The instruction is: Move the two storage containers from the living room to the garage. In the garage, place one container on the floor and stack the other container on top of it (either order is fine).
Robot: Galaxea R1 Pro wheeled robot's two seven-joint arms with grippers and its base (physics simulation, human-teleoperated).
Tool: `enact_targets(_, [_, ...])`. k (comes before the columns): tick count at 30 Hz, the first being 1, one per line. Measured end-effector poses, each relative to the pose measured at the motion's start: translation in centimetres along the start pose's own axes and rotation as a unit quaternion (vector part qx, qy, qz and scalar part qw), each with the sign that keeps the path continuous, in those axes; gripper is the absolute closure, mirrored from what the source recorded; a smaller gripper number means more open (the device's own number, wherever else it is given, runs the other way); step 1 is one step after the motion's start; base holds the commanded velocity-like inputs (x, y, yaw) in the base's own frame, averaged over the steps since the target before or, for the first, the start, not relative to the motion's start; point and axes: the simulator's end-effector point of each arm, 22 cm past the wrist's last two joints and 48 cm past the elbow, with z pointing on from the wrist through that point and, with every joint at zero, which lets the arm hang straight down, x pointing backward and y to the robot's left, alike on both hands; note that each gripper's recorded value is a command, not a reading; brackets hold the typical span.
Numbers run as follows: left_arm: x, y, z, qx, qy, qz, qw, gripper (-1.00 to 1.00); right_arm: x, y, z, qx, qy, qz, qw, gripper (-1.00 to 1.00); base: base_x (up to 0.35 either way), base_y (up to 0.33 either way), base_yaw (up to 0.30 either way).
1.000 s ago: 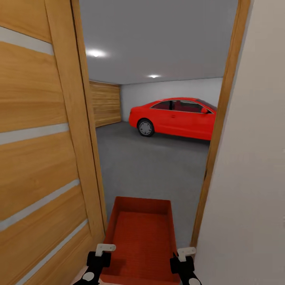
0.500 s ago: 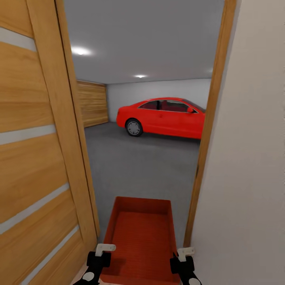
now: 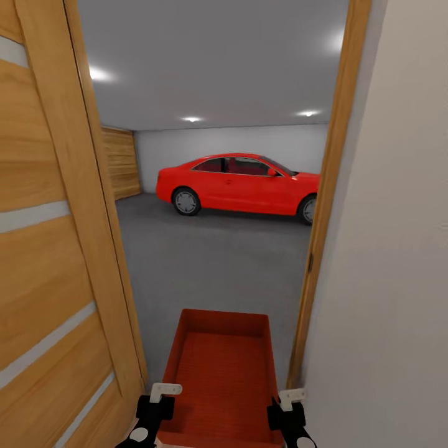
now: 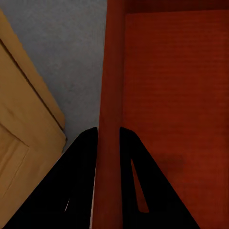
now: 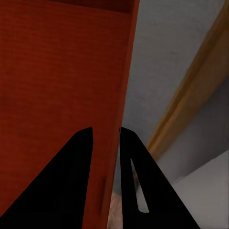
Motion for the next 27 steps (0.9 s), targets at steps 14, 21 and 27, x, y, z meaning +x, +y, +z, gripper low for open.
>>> enact_targets(14, [0.02, 0.01, 0.01, 0.0, 0.0, 0.0, 1.0, 1.0, 0.02, 0.02, 0.01, 0.0, 0.0, 0.0, 1.0, 1.0, 0.023, 0.188, -0.213])
enact_targets(21, [0.04, -0.01, 0.0, 0.0, 0.0, 0.0, 1.0, 1.0, 0.03, -0.01, 0.02, 0.0, 0.0, 0.0, 1.0, 1.0, 0.0, 0.344, -0.032])
enact_targets(27, [0.04, -0.01, 0.01, 0.0, 0.0, 0.0, 1.0, 1.0, 0.02, -0.01, 0.01, 0.0, 0.0, 0.0, 1.0, 1.0, 0.0, 0.203, -0.223])
